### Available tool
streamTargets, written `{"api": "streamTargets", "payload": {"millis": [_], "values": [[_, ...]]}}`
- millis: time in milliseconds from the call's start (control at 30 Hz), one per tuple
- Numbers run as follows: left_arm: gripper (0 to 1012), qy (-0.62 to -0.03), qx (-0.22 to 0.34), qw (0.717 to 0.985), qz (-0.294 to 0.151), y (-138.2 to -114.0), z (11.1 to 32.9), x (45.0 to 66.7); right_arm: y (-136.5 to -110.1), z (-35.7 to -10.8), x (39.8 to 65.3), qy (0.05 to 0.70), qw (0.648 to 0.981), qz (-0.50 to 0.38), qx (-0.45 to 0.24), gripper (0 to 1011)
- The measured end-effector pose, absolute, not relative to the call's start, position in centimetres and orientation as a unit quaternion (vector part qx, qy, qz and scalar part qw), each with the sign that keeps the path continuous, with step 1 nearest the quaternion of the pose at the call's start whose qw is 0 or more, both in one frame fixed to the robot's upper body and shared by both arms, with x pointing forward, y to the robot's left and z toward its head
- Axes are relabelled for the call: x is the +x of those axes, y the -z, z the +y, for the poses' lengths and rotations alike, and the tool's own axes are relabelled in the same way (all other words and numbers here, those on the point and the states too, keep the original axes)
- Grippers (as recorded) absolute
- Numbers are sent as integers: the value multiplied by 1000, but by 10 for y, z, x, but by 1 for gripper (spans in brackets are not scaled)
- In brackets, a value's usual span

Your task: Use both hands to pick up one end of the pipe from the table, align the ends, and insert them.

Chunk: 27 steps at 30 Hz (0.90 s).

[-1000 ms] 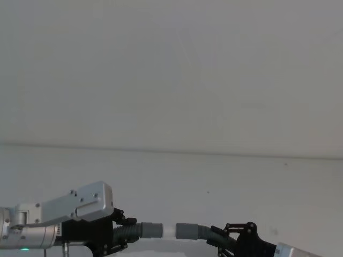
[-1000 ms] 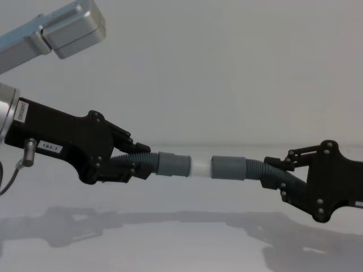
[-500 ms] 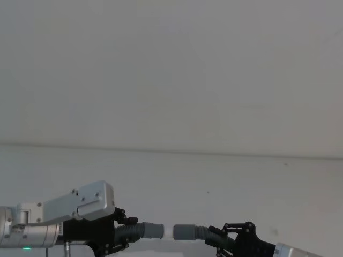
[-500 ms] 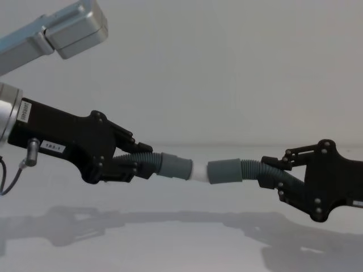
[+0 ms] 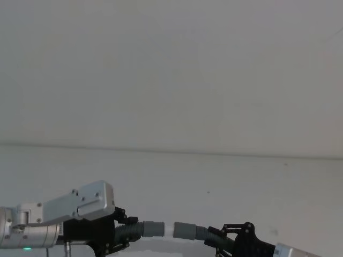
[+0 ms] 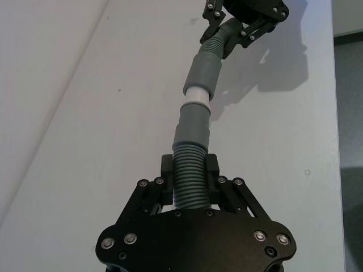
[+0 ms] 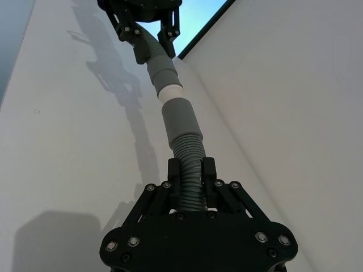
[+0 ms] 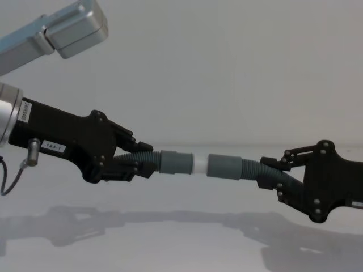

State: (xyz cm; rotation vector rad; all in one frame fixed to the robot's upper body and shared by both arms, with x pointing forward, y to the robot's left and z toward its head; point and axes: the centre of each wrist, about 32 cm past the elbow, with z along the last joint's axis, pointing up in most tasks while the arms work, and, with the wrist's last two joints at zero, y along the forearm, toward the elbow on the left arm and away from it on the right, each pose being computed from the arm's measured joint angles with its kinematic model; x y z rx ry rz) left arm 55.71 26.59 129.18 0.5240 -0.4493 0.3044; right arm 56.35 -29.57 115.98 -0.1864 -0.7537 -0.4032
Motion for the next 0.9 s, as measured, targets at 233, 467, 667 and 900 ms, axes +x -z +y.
{"api": "streamTargets", "payload": {"millis": [233,467,667,900], "values": [[292,-153,254,929,-220,-1291,267,556,-1159,-296,564,194,907,-364,-88,214],[292,-154,253,929,-221,-1290,267,555,-1160,-296,564,191,907,-366,-85,214],[292,-154,252,929,-221,-1289,267,556,-1161,-295,564,187,907,-369,-82,213],[292,-151,253,930,-220,-1288,266,557,-1162,-295,564,181,906,-374,-79,214]]}}
